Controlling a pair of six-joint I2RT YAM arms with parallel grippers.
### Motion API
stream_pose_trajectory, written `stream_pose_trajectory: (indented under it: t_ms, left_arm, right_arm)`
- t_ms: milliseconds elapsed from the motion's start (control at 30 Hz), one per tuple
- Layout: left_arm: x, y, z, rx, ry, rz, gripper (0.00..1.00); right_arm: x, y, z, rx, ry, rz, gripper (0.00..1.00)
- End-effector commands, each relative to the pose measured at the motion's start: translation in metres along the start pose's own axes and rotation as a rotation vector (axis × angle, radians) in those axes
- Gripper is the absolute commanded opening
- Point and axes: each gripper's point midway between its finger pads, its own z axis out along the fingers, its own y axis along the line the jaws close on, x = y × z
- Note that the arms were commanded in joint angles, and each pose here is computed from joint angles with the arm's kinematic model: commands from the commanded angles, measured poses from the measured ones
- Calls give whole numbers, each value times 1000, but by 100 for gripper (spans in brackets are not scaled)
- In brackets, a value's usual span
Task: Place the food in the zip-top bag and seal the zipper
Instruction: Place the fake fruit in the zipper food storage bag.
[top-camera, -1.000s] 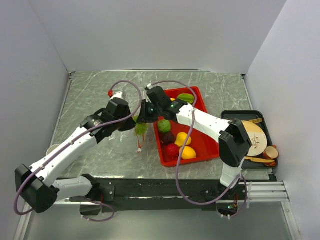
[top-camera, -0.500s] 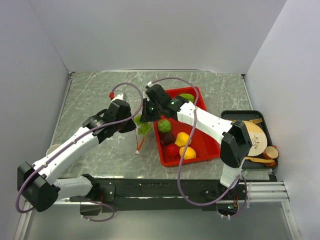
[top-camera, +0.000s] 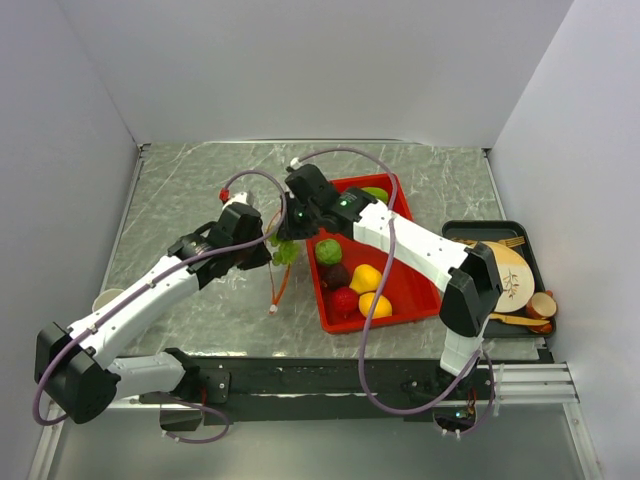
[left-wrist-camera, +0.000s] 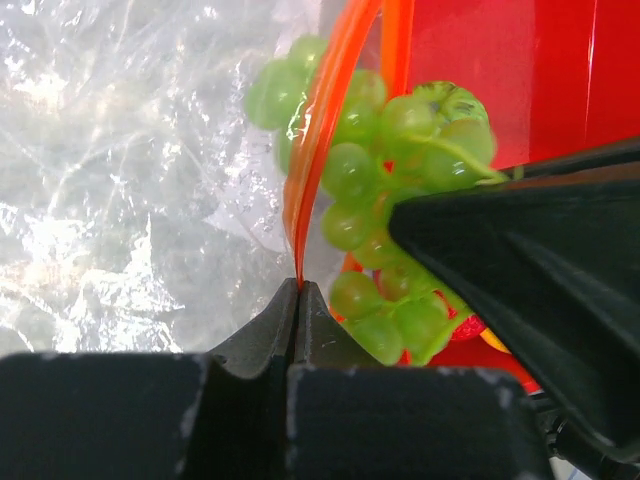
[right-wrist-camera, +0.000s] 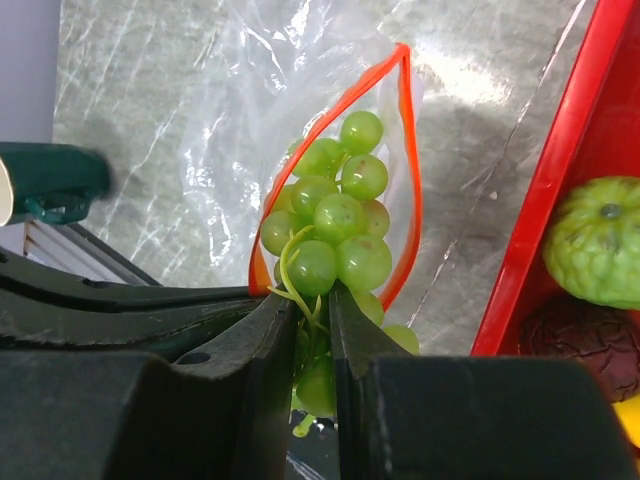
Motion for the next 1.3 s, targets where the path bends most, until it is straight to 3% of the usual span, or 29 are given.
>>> stream_pose_trajectory:
  t_ms: [0, 333, 500, 600, 667, 800, 933, 1100, 1267]
  left_arm:
    - [-13, -13, -7, 54, -51, -27, 1]
    - [-22, -18, -24, 88, -85, -31, 1]
    - [-22, -20, -27, 104, -82, -32, 1]
    - [-25, -21, -29, 109, -96, -33, 1]
    - [-27, -21, -31, 110, -104, -38, 1]
    - [-32, -19, -33, 88, -123, -40, 1]
    - [-37, 0, -34, -20, -148, -53, 1]
    - [-48, 4, -43, -38, -202, -74, 2]
    - [-50, 4, -41, -47, -201, -81, 1]
  right_arm:
    - [-2, 21, -12, -102, -17, 37, 19]
    - [4, 44, 11, -263, -16, 109, 20]
    - [9, 38, 26, -226, 13, 117, 24]
    - [14, 36, 34, -216, 42, 92, 31]
    - [16, 34, 37, -210, 56, 76, 48]
    - [14, 30, 32, -194, 37, 18, 65]
    - [-12, 31, -12, -217, -130, -10, 79]
    - [-18, -4, -42, -100, -229, -2, 80]
    - [4, -44, -30, -27, -150, 46, 76]
